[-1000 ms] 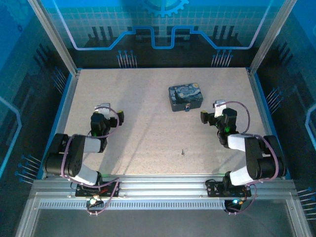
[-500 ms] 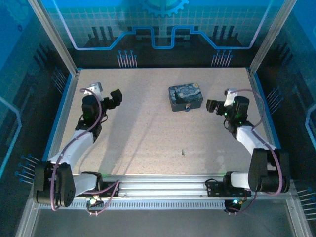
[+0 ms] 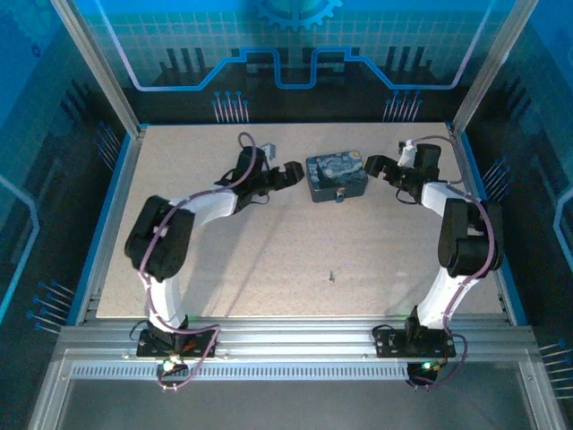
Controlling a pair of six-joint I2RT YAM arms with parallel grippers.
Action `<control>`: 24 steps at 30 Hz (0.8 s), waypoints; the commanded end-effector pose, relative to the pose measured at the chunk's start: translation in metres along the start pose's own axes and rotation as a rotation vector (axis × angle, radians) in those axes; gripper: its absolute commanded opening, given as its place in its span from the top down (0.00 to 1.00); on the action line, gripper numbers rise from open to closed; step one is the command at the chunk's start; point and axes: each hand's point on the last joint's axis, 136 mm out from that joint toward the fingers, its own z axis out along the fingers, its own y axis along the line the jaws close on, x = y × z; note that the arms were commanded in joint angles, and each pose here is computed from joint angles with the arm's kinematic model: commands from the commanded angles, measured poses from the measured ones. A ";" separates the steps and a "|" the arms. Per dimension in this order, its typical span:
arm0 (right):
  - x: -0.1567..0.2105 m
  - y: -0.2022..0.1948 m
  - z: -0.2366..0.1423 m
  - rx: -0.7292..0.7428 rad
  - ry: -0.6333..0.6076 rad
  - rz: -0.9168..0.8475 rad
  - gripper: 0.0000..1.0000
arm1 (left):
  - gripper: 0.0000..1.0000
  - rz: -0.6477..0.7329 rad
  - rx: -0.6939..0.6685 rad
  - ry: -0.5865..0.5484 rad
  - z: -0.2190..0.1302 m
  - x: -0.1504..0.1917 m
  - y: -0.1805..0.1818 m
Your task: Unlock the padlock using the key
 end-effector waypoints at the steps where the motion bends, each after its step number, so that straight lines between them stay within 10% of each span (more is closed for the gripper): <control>1: 0.009 0.014 0.015 -0.061 0.066 0.017 0.00 | 0.02 -0.037 0.086 0.051 0.022 0.000 -0.027; 24: 0.063 0.081 0.030 -0.278 0.236 -0.045 0.20 | 0.08 -0.075 0.113 0.158 0.061 0.019 -0.029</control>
